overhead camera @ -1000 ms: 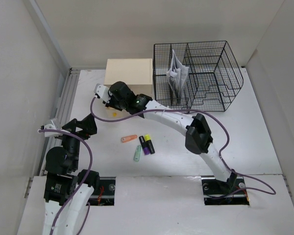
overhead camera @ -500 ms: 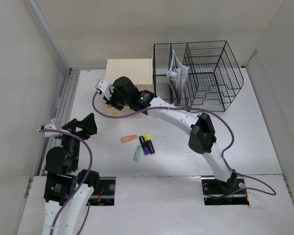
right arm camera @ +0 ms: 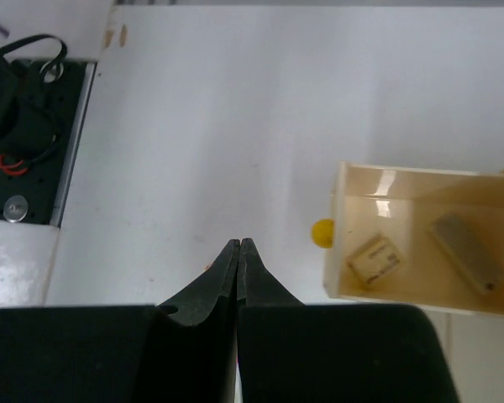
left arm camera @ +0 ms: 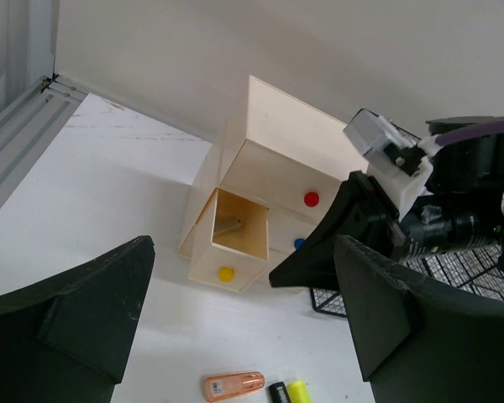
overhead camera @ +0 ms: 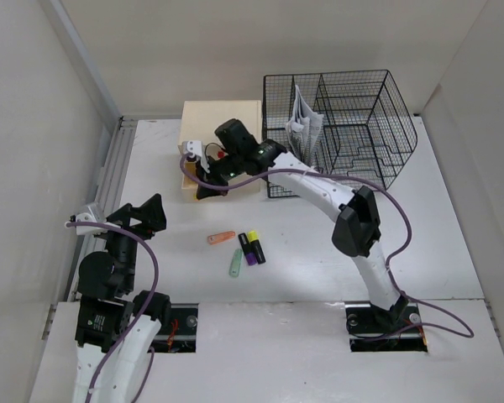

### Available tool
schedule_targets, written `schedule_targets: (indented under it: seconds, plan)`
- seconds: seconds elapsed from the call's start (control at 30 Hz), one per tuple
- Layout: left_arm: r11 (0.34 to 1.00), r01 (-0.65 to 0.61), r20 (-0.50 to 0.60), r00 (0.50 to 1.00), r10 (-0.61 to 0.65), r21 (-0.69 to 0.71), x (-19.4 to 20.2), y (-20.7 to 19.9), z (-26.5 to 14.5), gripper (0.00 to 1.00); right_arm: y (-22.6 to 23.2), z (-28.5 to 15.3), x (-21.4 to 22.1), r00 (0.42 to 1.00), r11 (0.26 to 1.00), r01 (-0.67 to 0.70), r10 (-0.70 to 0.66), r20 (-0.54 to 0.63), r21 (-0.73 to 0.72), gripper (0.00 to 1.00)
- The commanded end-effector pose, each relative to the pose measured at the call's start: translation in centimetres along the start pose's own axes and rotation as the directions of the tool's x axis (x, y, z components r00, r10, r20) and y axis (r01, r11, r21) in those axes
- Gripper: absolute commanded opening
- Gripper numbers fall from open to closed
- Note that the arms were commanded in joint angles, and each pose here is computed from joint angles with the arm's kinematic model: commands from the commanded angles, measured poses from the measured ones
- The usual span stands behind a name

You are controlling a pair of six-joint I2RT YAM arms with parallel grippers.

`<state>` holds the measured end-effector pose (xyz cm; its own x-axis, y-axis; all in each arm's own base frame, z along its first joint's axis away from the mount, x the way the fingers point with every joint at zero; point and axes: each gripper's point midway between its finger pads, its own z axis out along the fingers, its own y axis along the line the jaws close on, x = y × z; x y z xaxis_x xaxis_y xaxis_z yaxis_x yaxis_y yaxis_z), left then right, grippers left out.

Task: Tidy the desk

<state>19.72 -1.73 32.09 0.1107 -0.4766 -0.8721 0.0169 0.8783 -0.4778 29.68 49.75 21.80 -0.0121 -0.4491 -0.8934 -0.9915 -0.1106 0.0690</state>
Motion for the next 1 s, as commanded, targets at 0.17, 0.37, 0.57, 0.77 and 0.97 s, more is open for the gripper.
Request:
schedule_targets:
  seconds: [0.17,0.37,0.57,0.77,0.97]
  plan:
    - [1.0,0.003,0.036,0.999,-0.004,0.029,-1.3,-0.8,-0.1,0.86,1.4,3.0,2.4,0.995,0.997,0.026,-0.019,-0.098,0.068,0.0]
    - [1.0,0.003,0.036,0.999,-0.004,0.029,-1.3,-0.8,-0.1,0.86,-2.3,3.7,1.7,0.993,0.922,0.074,-0.035,-0.109,0.38,0.0]
    - [1.0,0.003,0.036,0.999,-0.004,0.029,-1.3,-0.8,-0.1,0.86,-6.9,1.9,1.2,0.994,0.739,0.087,-0.022,-0.106,0.668,0.0]
    - [1.0,0.003,0.04,0.999,-0.004,0.021,-1.4,-0.6,-0.1,0.86,-10.9,0.3,1.4,0.991,0.554,0.121,-0.014,-0.136,0.824,0.0]
    - [1.0,0.003,0.04,0.999,-0.004,0.021,-1.4,-0.6,-0.1,0.86,-12.1,0.2,2.4,0.986,0.495,0.147,-0.002,-0.168,0.856,0.0]
